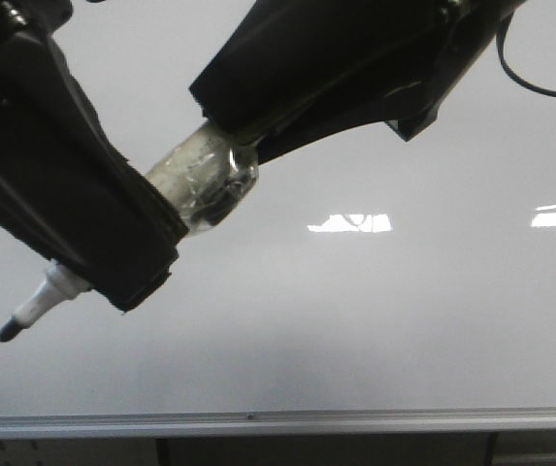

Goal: Write number 0 on whiteboard

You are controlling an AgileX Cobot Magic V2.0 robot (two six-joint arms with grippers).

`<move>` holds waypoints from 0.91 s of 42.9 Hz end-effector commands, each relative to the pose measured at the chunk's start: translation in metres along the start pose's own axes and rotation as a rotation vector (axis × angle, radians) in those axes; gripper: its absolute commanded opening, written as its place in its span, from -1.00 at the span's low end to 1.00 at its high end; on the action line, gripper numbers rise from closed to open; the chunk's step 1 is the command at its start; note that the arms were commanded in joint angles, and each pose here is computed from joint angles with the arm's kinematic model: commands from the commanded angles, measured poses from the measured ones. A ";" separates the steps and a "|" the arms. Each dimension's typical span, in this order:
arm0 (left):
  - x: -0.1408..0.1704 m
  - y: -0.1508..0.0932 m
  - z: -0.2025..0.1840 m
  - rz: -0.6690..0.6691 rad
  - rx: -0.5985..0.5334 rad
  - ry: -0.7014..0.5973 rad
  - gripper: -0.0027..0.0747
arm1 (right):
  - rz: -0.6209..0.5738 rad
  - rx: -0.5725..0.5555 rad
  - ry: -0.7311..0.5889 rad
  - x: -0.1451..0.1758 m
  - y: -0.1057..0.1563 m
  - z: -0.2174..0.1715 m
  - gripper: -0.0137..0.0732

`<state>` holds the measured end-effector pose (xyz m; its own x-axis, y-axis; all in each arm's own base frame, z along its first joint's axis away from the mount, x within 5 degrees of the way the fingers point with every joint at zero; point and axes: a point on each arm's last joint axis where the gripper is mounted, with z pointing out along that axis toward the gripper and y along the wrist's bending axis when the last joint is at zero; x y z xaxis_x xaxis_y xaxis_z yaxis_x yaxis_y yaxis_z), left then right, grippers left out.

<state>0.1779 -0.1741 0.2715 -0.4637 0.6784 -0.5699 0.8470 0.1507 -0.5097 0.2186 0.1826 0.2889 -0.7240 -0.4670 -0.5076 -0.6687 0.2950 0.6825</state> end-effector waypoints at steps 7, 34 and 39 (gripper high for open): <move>-0.014 -0.019 -0.009 0.023 0.073 -0.092 -0.01 | -0.053 -0.104 -0.033 -0.006 0.023 -0.009 -0.84; -0.014 -0.017 -0.009 0.022 0.060 -0.100 0.80 | 0.087 0.115 0.248 0.019 0.004 -0.013 -0.84; -0.014 -0.017 -0.009 0.022 0.060 -0.100 0.80 | 0.128 0.204 0.299 0.025 -0.001 -0.017 -0.84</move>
<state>0.1782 -0.1763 0.2739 -0.4832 0.6526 -0.5836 0.8369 0.1484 -0.5269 0.2176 0.1634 0.2670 -0.7568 -0.5836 -0.2943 -0.6291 0.5280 0.5705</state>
